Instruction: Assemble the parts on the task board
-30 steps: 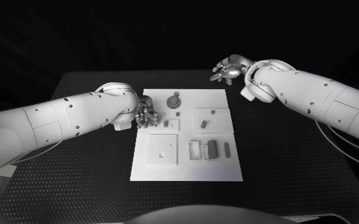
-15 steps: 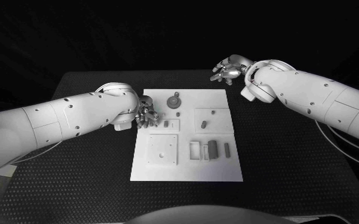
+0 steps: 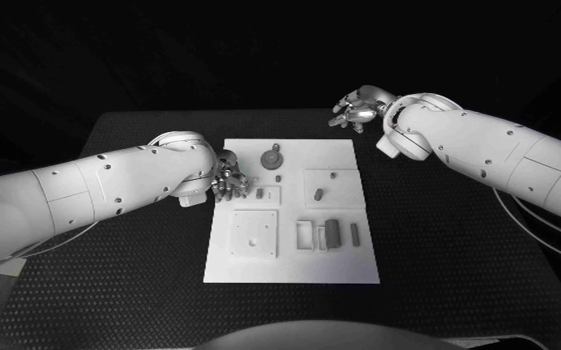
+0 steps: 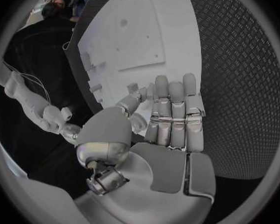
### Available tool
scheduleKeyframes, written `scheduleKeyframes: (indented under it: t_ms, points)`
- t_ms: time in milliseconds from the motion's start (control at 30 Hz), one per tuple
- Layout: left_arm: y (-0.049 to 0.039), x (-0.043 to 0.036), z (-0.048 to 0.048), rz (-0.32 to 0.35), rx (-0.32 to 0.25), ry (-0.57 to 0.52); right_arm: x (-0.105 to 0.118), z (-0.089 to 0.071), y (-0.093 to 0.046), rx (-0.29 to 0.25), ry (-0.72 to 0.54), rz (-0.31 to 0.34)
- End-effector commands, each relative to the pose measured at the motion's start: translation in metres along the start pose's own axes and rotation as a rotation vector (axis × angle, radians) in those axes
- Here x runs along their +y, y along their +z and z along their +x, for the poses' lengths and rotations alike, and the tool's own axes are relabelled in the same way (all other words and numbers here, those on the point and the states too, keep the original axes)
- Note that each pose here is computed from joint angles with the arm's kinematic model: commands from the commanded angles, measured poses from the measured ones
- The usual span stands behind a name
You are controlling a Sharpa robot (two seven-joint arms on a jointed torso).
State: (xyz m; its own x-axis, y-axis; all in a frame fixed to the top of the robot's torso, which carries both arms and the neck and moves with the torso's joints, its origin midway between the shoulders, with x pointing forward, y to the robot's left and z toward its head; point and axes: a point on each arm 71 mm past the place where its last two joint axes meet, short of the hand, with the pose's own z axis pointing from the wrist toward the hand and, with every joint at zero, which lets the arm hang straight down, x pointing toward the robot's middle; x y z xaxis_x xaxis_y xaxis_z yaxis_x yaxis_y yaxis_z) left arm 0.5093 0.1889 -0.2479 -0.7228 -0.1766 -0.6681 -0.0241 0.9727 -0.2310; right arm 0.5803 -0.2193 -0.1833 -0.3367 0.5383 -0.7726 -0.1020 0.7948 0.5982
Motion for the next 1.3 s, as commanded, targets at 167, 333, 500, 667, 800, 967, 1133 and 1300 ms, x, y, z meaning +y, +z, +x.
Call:
scheduleKeyframes:
  t_ms: [167,333,500,667,800,967,1133,1300]
  points:
    - [-0.0017,-0.0014,-0.0001,-0.002,-0.035,-0.037,0.0003,0.0012,0.0002,0.016,-0.009,-0.003]
    - [-0.0021,-0.001,-0.0003,-0.003,-0.041,-0.029,0.0002,0.002,0.0004,0.017,-0.008,-0.002]
    - [-0.0024,-0.0016,0.0005,-0.003,-0.036,-0.022,-0.0002,0.0037,0.0006,0.02,-0.007,-0.002]
    - [-0.003,-0.0017,0.0004,0.0,-0.041,-0.018,-0.0014,0.0043,0.0005,0.02,-0.007,0.0]
    - [-0.0036,-0.0002,0.0003,-0.001,-0.041,-0.019,-0.0007,0.0053,0.0007,0.023,-0.007,-0.001]
    - [-0.0043,-0.0026,0.0015,0.004,-0.039,-0.017,-0.0016,0.0047,0.0008,0.02,-0.007,0.0]
    - [-0.0053,-0.0052,0.0025,0.01,-0.041,-0.013,-0.0015,0.0046,0.001,0.018,-0.007,0.0]
    - [-0.007,-0.0045,0.0026,0.01,-0.048,-0.014,-0.002,0.0045,0.001,0.019,-0.007,0.002]
